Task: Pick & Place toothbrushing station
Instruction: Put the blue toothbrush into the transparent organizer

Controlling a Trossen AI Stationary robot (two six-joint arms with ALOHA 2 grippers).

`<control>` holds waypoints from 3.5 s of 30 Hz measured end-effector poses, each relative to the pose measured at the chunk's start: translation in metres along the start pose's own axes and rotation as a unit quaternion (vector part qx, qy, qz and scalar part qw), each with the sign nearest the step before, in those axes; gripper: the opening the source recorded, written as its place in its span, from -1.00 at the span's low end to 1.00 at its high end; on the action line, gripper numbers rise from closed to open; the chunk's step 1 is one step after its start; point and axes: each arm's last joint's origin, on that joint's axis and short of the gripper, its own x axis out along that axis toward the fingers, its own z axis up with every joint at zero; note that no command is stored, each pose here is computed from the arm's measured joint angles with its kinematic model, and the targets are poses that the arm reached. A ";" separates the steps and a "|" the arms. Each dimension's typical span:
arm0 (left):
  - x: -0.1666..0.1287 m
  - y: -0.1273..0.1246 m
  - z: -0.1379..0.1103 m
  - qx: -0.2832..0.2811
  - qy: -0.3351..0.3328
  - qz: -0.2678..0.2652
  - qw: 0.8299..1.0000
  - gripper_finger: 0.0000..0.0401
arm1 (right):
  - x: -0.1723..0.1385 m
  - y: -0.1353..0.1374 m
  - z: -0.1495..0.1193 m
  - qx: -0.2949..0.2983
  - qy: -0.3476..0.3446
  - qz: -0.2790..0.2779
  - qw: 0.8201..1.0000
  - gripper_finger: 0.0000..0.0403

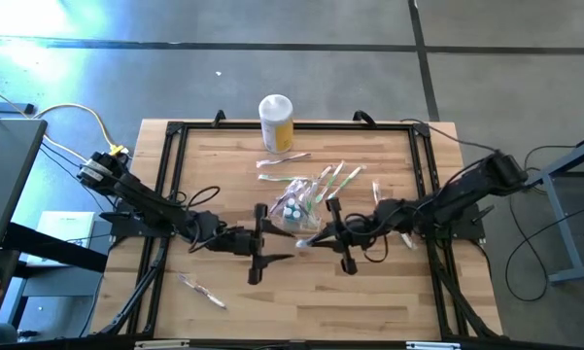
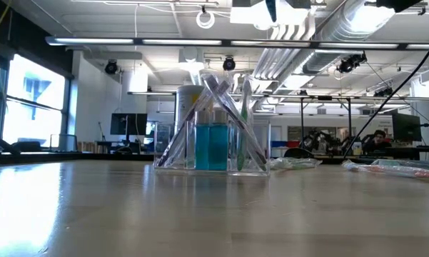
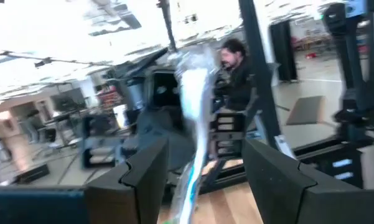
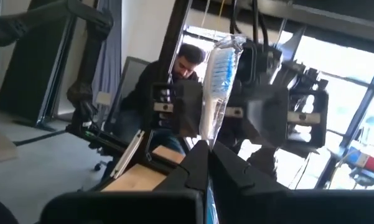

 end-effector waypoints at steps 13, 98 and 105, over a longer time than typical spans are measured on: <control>0.004 0.002 -0.009 0.002 0.011 -0.001 1.000 -0.01 | 0.019 0.004 -0.022 0.043 0.053 -0.041 0.997 -0.98; -0.031 0.120 -0.046 -0.197 0.353 0.173 0.898 -0.94 | -0.019 0.090 0.017 0.008 0.169 -0.358 0.918 0.19; -0.042 0.128 -0.067 -0.216 0.362 0.196 0.886 -0.83 | -0.018 0.092 0.016 0.025 0.161 -0.333 0.929 0.19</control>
